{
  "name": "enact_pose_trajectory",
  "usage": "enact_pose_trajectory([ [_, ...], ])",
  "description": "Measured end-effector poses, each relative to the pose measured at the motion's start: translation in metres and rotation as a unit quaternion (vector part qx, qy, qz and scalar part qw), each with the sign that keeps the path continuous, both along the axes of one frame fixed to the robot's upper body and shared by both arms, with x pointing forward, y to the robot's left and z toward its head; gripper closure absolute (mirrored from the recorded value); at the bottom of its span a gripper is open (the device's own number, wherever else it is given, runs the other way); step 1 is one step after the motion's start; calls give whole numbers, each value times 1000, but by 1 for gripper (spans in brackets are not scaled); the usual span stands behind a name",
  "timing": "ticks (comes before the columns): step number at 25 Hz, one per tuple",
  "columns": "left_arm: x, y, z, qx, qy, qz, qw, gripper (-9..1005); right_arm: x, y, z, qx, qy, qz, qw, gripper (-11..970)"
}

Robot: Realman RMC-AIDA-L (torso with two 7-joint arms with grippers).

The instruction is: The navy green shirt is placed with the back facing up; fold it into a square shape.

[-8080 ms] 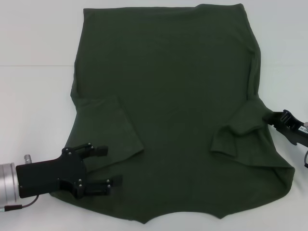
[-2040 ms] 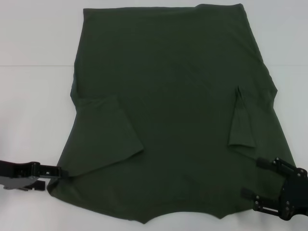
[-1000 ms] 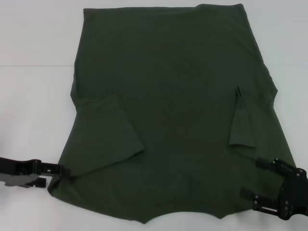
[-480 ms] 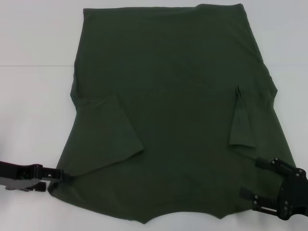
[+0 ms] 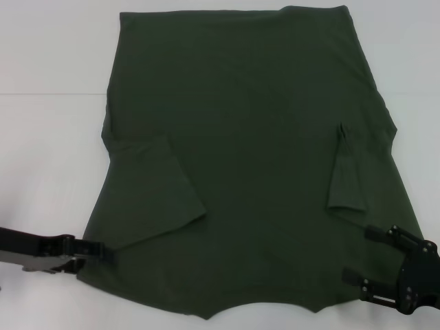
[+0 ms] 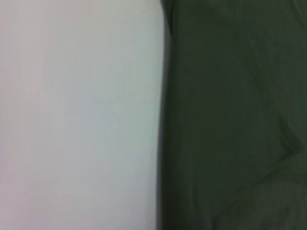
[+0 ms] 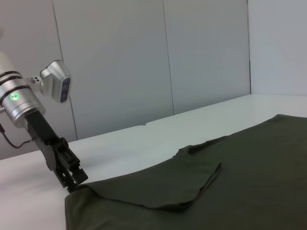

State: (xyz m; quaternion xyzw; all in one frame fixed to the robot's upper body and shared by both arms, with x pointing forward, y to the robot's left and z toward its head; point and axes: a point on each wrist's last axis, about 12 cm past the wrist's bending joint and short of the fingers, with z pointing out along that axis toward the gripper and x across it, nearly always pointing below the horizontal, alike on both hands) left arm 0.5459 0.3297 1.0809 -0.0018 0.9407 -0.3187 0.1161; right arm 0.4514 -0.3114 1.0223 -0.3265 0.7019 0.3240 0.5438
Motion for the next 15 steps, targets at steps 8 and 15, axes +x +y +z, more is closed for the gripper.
enact_pose_trajectory([
  [8,5,-22,1,-18,1,-24,1000,104,0,0,0,1,1,0,1000,12],
  [15,8,-28,2,-10,6,-27,1000,128,0,0,0,3,5,-1,1000,12],
])
